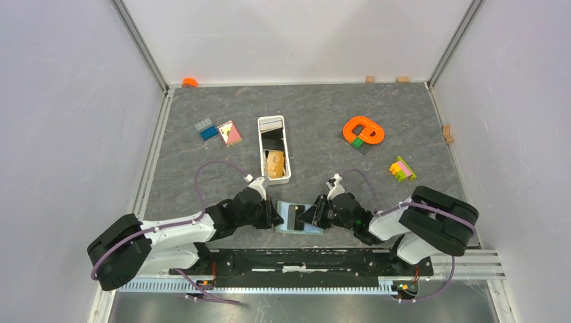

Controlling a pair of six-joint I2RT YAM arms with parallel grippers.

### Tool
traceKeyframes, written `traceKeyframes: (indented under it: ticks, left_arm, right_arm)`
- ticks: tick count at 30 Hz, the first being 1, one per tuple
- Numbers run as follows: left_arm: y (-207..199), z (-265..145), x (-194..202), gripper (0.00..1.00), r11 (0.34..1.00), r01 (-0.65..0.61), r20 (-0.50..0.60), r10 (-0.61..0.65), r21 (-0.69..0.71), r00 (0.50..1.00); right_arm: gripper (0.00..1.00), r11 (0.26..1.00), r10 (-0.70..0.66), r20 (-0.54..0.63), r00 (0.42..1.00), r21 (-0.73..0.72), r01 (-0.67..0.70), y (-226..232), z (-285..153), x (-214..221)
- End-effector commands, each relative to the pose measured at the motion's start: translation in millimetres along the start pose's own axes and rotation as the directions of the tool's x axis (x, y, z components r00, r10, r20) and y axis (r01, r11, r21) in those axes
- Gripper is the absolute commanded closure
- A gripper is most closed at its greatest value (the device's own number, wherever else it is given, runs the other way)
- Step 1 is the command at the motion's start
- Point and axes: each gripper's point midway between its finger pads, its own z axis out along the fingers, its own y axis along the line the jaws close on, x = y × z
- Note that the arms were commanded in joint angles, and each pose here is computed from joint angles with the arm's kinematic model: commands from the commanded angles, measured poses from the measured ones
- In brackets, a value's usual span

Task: Put the credit cards into the card holder
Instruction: Insert the credit card into the card holder.

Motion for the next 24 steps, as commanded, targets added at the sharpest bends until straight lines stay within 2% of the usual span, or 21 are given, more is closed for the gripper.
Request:
traceKeyframes:
  ticks: [1,7,10,15,22,24]
  left_arm:
    - [-5,-4,-9,0.72,1.000,0.004,0.047,-0.004,0.014,0.999]
    - [-6,-11,-16,0.54,1.000,-0.026,0.060,0.026,-0.003,0.998]
    - [5,-13,-19,0.49,0.997,-0.040,0.072,0.045,-0.067,0.996]
    - [6,-13,-20,0.49,0.997,-0.038,0.076,0.044,-0.070,0.996]
    - [-9,-6,-26,0.57,0.999,-0.043,0.099,0.043,0.000,0.994]
    - [-11,-2,-25,0.62,0.999,-0.046,0.087,0.046,0.007,0.995]
  right_arm:
    - [0.69,0.977,-0.125,0.040,0.991,0.177,0.116,-29,-2,-13]
    - [0.58,0.944,-0.227,0.069,0.971,0.260,0.203,-29,-7,-28]
    - [0.53,0.925,-0.269,0.082,0.959,0.301,0.234,-31,-11,-35]
    - [0.52,0.920,-0.281,0.071,0.957,0.303,0.247,-31,-12,-32]
    - [0.56,0.915,-0.287,0.040,0.957,0.308,0.261,-32,-8,-26]
    - [0.57,0.916,-0.287,0.034,0.957,0.303,0.263,-30,-6,-24]
